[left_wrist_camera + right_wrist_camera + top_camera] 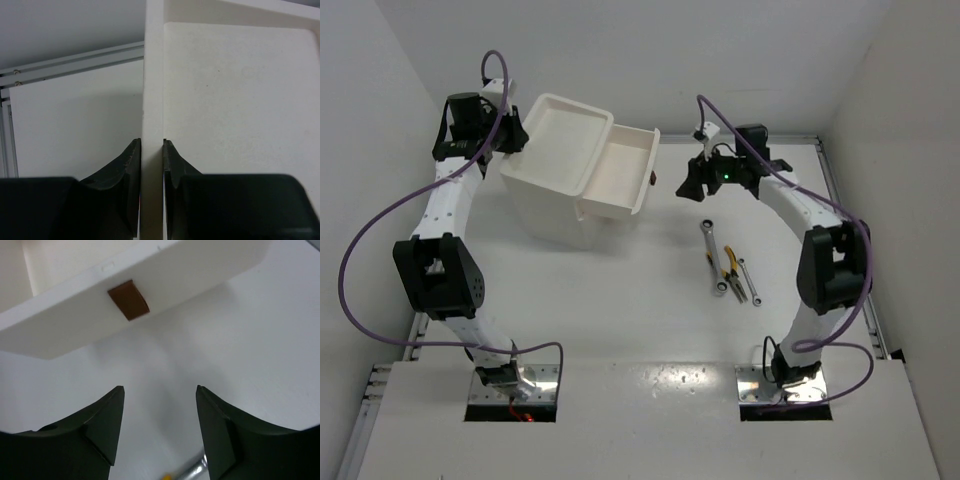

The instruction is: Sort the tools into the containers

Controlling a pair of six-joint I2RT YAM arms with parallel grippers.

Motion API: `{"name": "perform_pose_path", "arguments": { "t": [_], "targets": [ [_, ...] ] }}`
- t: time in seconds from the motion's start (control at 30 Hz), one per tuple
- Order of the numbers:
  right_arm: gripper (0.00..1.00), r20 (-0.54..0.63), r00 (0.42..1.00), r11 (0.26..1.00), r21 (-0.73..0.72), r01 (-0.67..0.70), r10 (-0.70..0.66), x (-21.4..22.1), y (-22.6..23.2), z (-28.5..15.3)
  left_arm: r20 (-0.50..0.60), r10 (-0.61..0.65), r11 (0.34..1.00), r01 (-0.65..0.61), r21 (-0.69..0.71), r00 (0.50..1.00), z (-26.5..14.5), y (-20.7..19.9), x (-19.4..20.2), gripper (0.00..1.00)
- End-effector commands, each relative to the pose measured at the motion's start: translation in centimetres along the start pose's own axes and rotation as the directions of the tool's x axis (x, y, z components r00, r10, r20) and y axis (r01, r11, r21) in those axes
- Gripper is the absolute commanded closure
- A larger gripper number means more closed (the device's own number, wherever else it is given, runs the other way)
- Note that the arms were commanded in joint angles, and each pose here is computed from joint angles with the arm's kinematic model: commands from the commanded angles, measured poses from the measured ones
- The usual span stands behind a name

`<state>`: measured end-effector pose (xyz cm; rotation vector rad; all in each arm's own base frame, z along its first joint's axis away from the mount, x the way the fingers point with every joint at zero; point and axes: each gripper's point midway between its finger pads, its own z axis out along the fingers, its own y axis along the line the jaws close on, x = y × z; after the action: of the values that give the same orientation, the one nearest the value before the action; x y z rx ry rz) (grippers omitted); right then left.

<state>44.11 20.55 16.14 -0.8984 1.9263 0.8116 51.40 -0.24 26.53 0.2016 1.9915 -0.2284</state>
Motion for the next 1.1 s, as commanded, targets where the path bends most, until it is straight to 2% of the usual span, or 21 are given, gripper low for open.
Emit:
{"name": "perform_pose_path", "arguments": {
  "t": [0.0, 0.07, 0.13, 0.17, 0.2, 0.23, 0.37, 0.63, 0.7, 0.87, 1.0, 1.03, 1.07],
  "targets": [
    [0.44, -0.108, 0.993, 0.996, 0.08, -0.033, 0.042, 0.2, 0.1, -4.9, -0.356, -0.16, 0.975, 0.204, 0.088, 0.921, 1.8, -4.6, 11.1, 0.87],
    [0.48, -0.229, 0.97, 0.99, 0.131, -0.059, 0.088, 2.9, 0.1, -6.6, -0.348, -0.158, 0.976, 0.2, 0.089, 0.924, 1.8, -4.5, 10.7, 0.77],
    [0.55, -0.395, 0.9, 0.973, 0.203, -0.108, 0.182, 7.5, 0.5, -9.4, -0.348, -0.158, 0.976, 0.2, 0.089, 0.924, 1.8, -4.5, 10.7, 0.71],
    [0.56, -0.469, 0.847, 0.958, 0.243, -0.149, 0.251, 10.3, 1.1, -10.9, -0.35, -0.152, 0.976, 0.197, 0.097, 0.924, 1.9, -5.0, 10.7, 0.7],
    [0.56, -0.476, 0.843, 0.956, 0.258, -0.14, 0.252, 10.3, 1.2, -11.5, -0.35, -0.151, 0.976, 0.197, 0.097, 0.924, 1.9, -5.0, 10.7, 0.68],
    [0.56, -0.506, 0.813, 0.947, 0.275, -0.164, 0.288, 12.5, 1.8, -12.2, -0.35, -0.151, 0.976, 0.197, 0.097, 0.924, 1.9, -5.0, 10.7, 0.68],
    [0.55, -0.522, 0.8, 0.933, 0.338, -0.126, 0.297, 14.9, 2.5, -13.6, -0.358, -0.154, 0.975, 0.2, 0.096, 0.921, 1.6, -5.1, 10.9, 0.66],
    [0.53, -0.585, 0.708, 0.897, 0.411, -0.163, 0.396, 19.0, 3.0, -15.6, -0.358, -0.154, 0.975, 0.2, 0.096, 0.921, 1.3, -5.1, 10.9, 0.65],
    [0.52, -0.606, 0.689, 0.899, 0.407, -0.161, 0.397, 20.0, 3.4, -15.8, -0.35, -0.151, 0.977, 0.194, 0.089, 0.924, 1.1, -5.0, 10.6, 0.57],
    [0.49, -0.577, 0.704, 0.883, 0.443, -0.156, 0.414, 19.7, 2.9, -15.1, -0.351, -0.143, 0.98, 0.183, 0.083, 0.926, 0.9, -4.9, 10.8, 0.51],
    [0.49, -0.552, 0.706, 0.866, 0.467, -0.179, 0.444, 19.4, 1.2, -13.7, -0.351, -0.143, 0.98, 0.183, 0.083, 0.926, 0.9, -4.9, 10.8, 0.51],
    [0.49, -0.528, 0.724, 0.86, 0.479, -0.178, 0.444, 18.5, 0.3, -13.2, -0.351, -0.143, 0.98, 0.183, 0.083, 0.926, 0.9, -4.9, 10.8, 0.51],
    [0.49, -0.537, 0.712, 0.859, 0.477, -0.187, 0.453, 18.8, 0.2, -12.6, -0.351, -0.143, 0.98, 0.183, 0.083, 0.926, 0.9, -4.9, 10.8, 0.51]
  ]
}}
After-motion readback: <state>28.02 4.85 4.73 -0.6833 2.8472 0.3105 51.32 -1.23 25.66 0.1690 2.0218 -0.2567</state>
